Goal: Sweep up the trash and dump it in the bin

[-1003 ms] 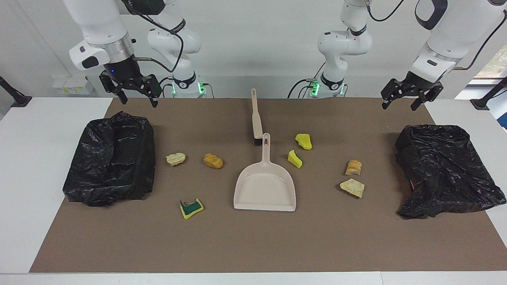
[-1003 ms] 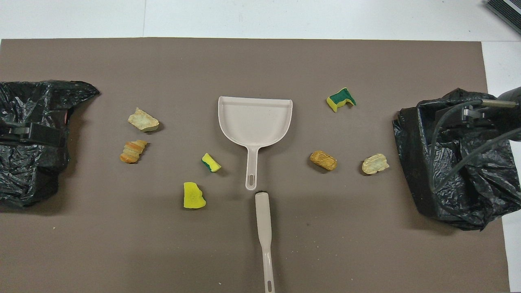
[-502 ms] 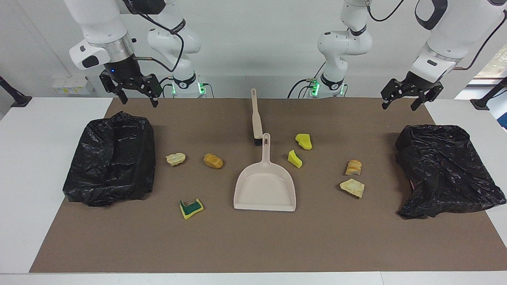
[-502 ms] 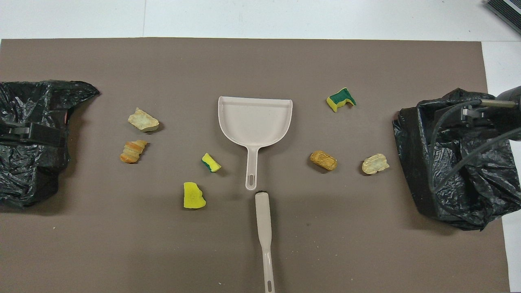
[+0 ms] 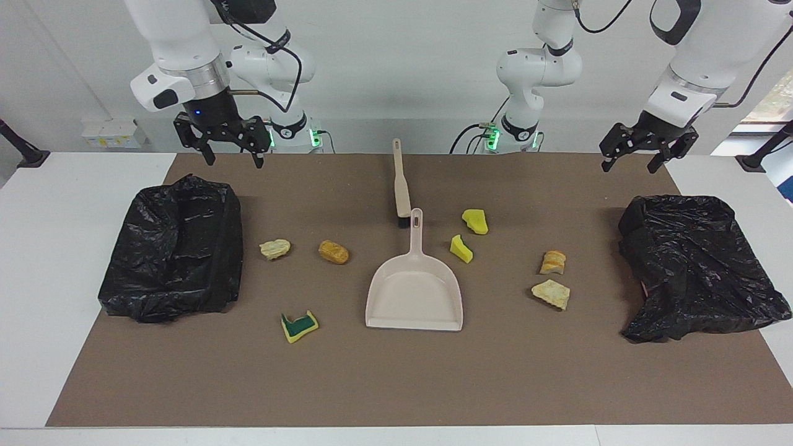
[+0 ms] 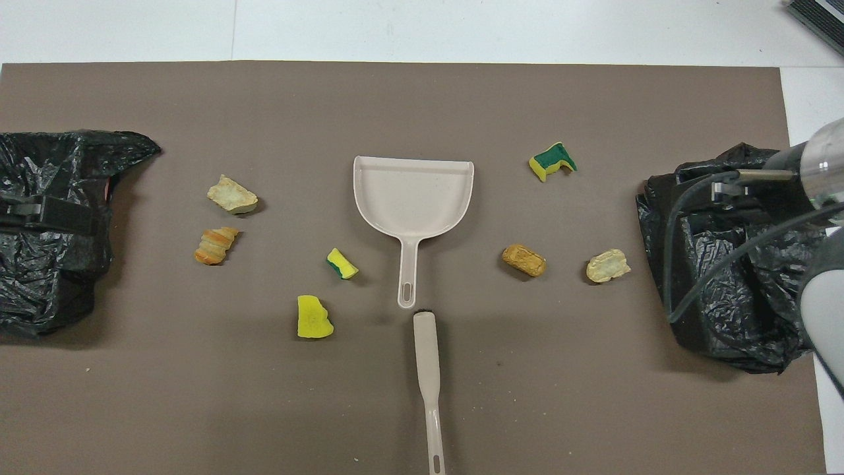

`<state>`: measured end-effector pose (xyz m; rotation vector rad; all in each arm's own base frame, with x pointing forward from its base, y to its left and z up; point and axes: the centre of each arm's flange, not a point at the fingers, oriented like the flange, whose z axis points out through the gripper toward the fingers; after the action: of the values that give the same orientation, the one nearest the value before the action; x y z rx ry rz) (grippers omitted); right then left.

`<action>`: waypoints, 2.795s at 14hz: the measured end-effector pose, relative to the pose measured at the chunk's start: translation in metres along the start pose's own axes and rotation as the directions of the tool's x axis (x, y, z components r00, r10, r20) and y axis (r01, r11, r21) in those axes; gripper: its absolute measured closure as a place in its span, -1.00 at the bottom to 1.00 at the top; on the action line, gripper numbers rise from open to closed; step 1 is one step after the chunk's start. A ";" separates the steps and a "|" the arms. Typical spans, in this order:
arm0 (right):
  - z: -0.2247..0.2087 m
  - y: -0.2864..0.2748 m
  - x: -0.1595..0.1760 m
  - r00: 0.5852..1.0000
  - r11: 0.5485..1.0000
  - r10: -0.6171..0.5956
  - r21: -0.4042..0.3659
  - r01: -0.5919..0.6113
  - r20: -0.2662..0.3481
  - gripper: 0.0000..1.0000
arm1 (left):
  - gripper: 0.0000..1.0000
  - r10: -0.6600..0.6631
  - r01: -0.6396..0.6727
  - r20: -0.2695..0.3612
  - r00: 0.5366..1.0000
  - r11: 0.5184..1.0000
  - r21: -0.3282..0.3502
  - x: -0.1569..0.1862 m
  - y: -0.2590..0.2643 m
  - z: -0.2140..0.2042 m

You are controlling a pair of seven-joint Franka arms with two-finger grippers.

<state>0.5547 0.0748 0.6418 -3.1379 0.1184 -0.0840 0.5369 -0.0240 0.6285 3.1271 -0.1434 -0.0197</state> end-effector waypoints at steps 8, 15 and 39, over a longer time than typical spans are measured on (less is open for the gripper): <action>0.075 -0.138 0.001 0.999 0.999 0.034 0.021 -0.033 -0.034 -1.00 | -1.00 -0.016 0.016 0.019 1.000 1.000 0.006 -0.005 -0.015 -0.005; 0.173 -0.274 -0.015 0.995 0.995 0.094 0.011 -0.094 -0.021 -1.00 | -1.00 -0.012 0.012 0.019 1.000 1.000 0.006 -0.005 -0.013 -0.005; 0.286 -0.326 -0.064 0.996 0.999 -0.053 0.004 0.053 0.075 0.37 | -1.00 -0.011 0.010 0.021 1.000 1.000 0.006 -0.005 -0.012 -0.004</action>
<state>0.5313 0.4047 0.3535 -3.1379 0.0351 0.0345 0.5328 -0.0114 0.6326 3.1342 -0.1275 -0.0531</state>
